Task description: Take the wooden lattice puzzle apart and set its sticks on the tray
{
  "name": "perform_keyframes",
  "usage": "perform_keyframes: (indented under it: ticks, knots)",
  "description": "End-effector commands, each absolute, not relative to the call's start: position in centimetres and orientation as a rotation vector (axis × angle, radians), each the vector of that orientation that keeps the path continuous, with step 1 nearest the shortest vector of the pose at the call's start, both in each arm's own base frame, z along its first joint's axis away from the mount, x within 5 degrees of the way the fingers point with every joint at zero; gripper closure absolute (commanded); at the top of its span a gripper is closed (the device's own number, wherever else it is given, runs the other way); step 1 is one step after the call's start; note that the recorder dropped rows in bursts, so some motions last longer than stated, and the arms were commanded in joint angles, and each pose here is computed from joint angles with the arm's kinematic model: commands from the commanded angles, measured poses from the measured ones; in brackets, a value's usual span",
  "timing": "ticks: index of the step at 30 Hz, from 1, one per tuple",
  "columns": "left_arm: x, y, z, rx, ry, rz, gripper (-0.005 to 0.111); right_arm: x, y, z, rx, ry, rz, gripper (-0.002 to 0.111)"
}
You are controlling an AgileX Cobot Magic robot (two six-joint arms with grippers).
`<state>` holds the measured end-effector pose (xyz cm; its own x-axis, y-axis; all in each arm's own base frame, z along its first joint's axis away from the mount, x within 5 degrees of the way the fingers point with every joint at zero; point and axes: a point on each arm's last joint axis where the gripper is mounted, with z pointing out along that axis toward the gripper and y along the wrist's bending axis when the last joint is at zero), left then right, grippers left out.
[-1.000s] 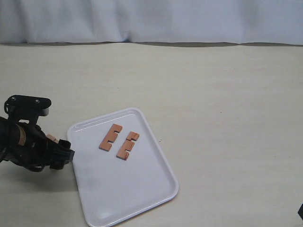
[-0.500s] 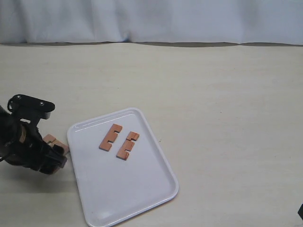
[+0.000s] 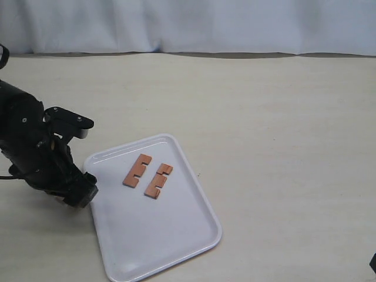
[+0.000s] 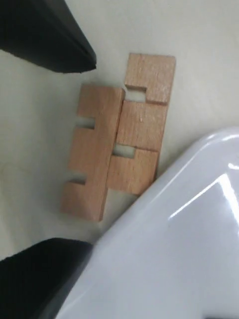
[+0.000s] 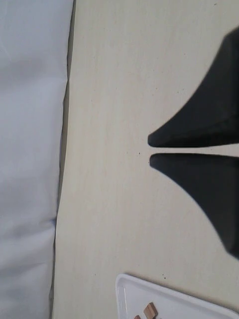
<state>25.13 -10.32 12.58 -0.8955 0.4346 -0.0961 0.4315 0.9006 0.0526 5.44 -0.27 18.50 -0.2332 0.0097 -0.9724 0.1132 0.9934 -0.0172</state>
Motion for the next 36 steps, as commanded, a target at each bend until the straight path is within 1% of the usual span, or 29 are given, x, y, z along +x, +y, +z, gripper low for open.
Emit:
perform_keyframes:
  ticks: [1, 9, 24, 28, 33, 36]
  knots:
    - [25.3, -10.7, 12.6, 0.660, 2.952, 0.001, 0.023, 5.4, -0.2, 18.4, 0.091, 1.806, -0.087, 0.104]
    - [25.5, -10.8, 10.9, 0.670, 2.977, 0.008, 0.023, 5.4, -0.2, 18.4, 0.091, 1.806, -0.087, 0.104]
    - [25.7, -10.7, 10.8, 0.703, 2.961, 0.029, 0.023, 5.4, -0.2, 18.4, 0.091, 1.806, -0.087, 0.104]
    - [25.7, -10.7, 11.3, 0.700, 2.953, 0.028, 0.023, 5.4, -0.2, 18.4, 0.091, 1.806, -0.087, 0.104]
    - [25.9, -10.8, 13.0, 0.686, 2.905, 0.015, 0.023, 5.4, -0.2, 18.4, 0.091, 1.806, -0.087, 0.104]
    - [25.8, -10.7, 13.0, 0.707, 2.906, 0.034, 0.023, 5.4, -0.2, 18.4, 0.091, 1.806, -0.087, 0.104]
